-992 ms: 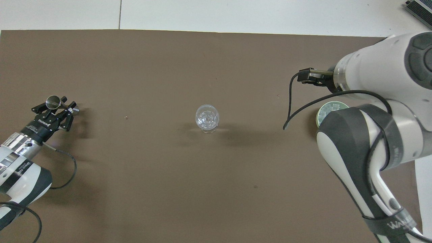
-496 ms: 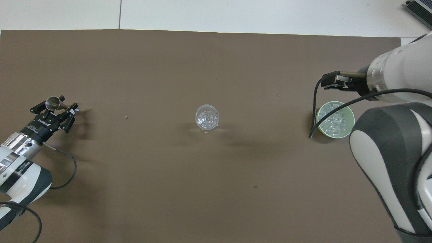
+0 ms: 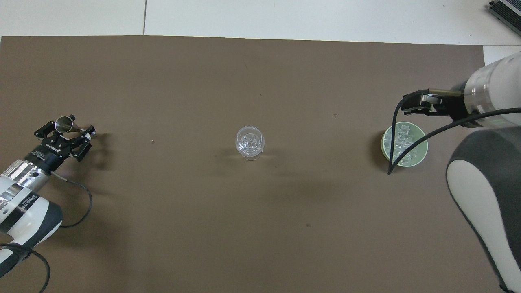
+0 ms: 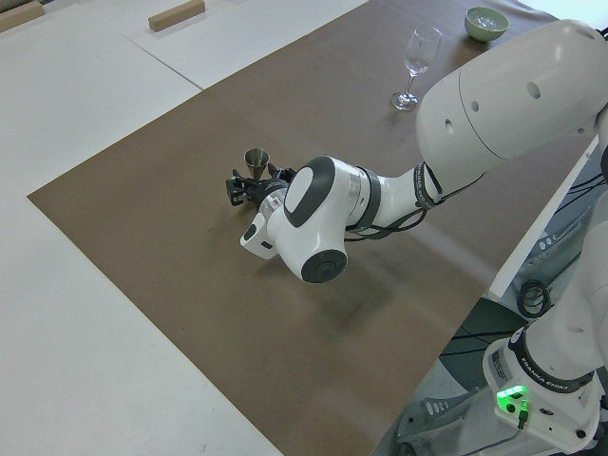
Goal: Pour wine and add ice with both arms
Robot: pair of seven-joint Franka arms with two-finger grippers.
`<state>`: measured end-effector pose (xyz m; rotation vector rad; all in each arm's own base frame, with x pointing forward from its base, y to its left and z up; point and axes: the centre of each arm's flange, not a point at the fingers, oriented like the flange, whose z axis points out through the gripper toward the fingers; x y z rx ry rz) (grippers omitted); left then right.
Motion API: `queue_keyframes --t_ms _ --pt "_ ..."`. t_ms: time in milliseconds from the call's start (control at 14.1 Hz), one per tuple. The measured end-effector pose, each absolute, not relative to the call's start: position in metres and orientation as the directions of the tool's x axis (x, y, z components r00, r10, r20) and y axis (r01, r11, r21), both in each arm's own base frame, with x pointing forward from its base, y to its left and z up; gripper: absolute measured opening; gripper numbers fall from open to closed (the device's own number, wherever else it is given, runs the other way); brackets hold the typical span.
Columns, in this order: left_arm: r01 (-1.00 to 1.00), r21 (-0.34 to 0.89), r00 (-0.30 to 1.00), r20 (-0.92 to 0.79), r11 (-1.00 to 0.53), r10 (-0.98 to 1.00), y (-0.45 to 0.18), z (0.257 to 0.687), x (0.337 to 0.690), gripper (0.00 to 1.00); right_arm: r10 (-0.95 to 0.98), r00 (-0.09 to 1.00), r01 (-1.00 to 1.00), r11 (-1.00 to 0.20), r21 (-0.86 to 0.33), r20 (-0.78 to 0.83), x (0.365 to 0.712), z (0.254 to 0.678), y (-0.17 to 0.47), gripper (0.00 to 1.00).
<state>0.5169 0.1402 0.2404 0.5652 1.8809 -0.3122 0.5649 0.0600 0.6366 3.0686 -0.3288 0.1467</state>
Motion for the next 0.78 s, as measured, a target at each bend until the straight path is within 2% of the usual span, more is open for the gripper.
queue_keyframes --t_ms 425,779 --pt "0.52 0.053 -0.29 -0.928 0.853 0.234 0.142 0.242 0.517 0.81 -0.197 0.98 -0.197 -0.98 0.004 0.027 0.559 0.641 -0.009 1.0" --pt "0.516 0.076 -0.271 -0.93 0.853 0.247 0.143 0.256 0.519 0.81 -0.188 0.982 -0.188 -0.982 0.001 0.027 0.546 0.655 -0.014 1.0"
